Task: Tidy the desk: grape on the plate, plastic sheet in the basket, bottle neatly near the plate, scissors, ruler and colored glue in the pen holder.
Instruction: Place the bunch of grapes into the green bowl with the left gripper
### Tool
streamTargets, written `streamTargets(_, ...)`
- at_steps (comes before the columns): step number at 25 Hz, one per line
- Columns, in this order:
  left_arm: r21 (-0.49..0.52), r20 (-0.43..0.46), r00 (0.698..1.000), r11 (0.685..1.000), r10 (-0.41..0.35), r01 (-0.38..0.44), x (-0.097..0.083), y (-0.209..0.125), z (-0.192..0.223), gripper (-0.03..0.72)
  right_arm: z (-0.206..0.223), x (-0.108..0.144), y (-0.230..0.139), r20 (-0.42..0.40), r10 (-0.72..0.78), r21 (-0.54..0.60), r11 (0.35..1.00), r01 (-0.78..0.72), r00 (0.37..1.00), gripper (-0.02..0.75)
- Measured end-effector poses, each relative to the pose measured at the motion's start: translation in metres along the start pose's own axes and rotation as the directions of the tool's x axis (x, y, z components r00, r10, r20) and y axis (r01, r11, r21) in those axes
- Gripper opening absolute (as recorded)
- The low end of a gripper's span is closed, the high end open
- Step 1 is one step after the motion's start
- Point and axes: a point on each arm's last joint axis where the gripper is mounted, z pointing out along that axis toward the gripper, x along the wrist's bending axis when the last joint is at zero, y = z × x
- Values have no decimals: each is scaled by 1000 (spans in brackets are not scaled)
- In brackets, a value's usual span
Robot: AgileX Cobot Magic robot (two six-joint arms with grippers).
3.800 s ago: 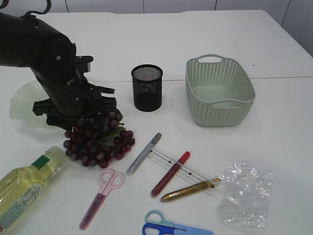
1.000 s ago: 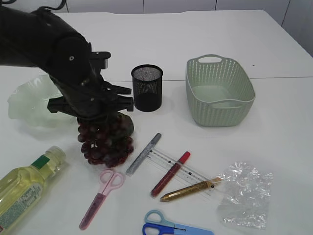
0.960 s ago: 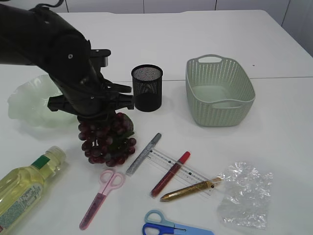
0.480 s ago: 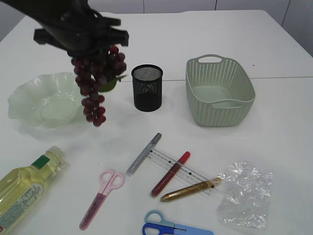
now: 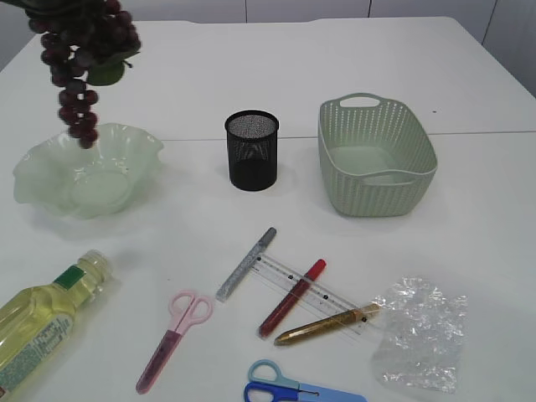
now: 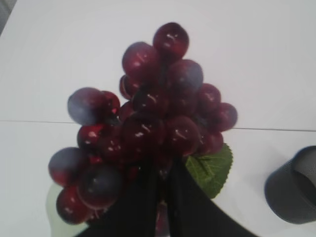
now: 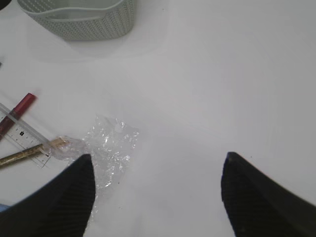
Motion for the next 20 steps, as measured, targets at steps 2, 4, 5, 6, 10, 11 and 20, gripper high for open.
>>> streamTargets(2,12,-27,999,999,-42,42,17,2,11,11,0,0,0,1,-1,0,1000,1,1000,583)
streamTargets(4,32,-43,996,997,-73,74,26,0,23,11,1,0,0,1,-1,2,1000,1,1000,583)
streamTargets(5,45,-49,995,995,-91,93,30,-1,29,11,2,0,0,1,-1,7,1000,1,1000,583)
streamTargets(6,63,-54,993,992,-109,112,34,-4,35,11,3,0,1,2,0,11,1000,0,1000,583)
streamTargets(10,131,-74,988,981,-132,141,36,-18,61,11,9,0,2,4,0,35,999,0,1000,582)
streamTargets(11,147,-79,988,979,-130,140,35,-23,68,11,10,0,2,4,0,40,999,0,1000,583)
streamTargets(20,315,-149,984,939,-92,136,30,-68,118,58,19,0,4,10,-24,62,998,23,1000,583)
